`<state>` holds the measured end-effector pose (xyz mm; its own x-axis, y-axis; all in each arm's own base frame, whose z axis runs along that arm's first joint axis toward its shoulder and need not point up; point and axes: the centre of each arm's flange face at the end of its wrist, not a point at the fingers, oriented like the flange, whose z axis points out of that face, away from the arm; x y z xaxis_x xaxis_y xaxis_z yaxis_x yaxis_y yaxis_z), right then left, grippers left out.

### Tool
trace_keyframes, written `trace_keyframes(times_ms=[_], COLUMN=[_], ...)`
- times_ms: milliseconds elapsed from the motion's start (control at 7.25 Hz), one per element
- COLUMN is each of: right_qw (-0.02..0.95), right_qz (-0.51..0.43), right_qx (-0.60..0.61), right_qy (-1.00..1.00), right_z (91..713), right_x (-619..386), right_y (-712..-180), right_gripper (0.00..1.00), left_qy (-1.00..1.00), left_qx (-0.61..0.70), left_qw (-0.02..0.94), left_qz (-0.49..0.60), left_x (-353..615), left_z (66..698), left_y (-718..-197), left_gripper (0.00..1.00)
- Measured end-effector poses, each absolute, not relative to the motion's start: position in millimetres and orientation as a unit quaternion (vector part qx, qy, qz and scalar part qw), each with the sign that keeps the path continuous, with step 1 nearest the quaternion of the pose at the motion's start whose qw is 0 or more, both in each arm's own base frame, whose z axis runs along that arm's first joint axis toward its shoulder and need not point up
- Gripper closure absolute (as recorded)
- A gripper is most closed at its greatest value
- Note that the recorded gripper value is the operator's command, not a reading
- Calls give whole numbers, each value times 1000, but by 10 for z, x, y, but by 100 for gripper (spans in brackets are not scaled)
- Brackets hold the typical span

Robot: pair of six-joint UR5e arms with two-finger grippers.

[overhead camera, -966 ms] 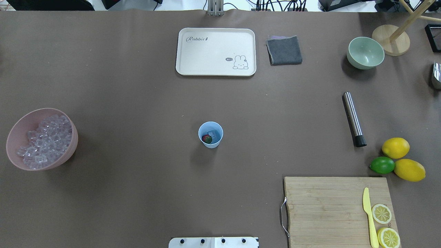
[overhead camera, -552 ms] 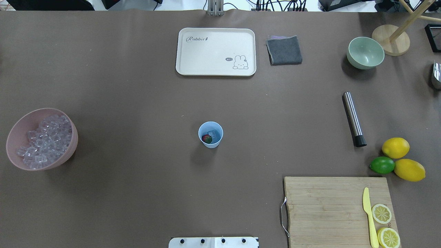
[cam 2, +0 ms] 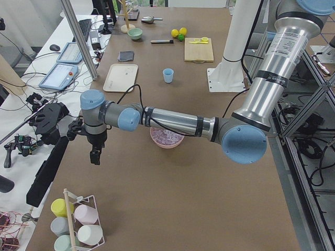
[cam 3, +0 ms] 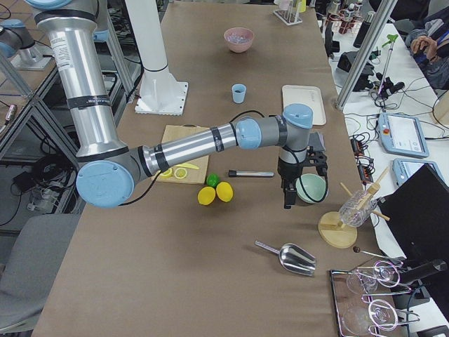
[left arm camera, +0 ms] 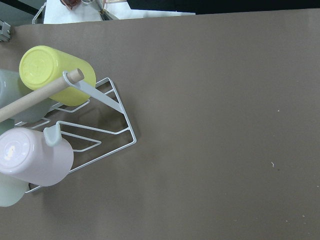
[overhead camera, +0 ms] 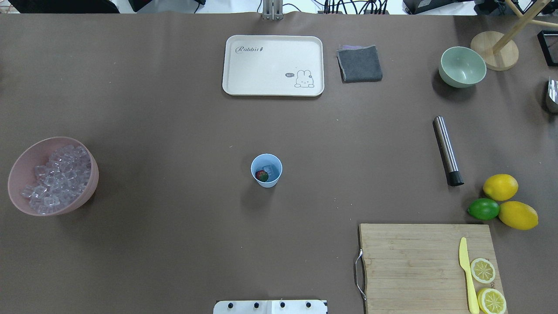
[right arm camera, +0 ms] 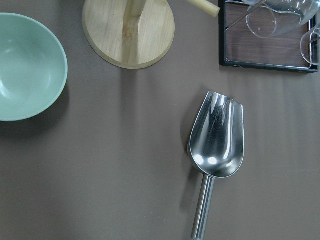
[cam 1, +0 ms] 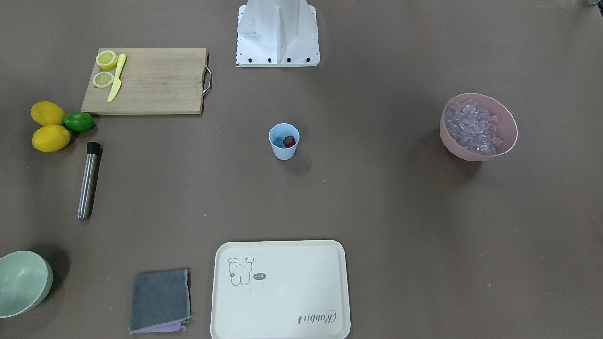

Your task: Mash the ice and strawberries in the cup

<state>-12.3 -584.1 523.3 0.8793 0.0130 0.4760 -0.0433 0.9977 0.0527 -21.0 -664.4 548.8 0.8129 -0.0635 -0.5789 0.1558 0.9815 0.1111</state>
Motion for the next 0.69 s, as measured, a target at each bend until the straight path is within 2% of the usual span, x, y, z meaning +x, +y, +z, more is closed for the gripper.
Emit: trace_keyframes(times_ms=[690], right_qw=[969], right_qz=[22], right_qx=[21], right_qy=[-244], right_z=[5552], right_x=[-96], right_y=[-5903], right_gripper=[0], left_qy=[299], left_qx=[98], left_qw=[947], left_qz=[-59], left_x=[-293], left_z=[5244], left_y=[-6618], left_gripper=[2])
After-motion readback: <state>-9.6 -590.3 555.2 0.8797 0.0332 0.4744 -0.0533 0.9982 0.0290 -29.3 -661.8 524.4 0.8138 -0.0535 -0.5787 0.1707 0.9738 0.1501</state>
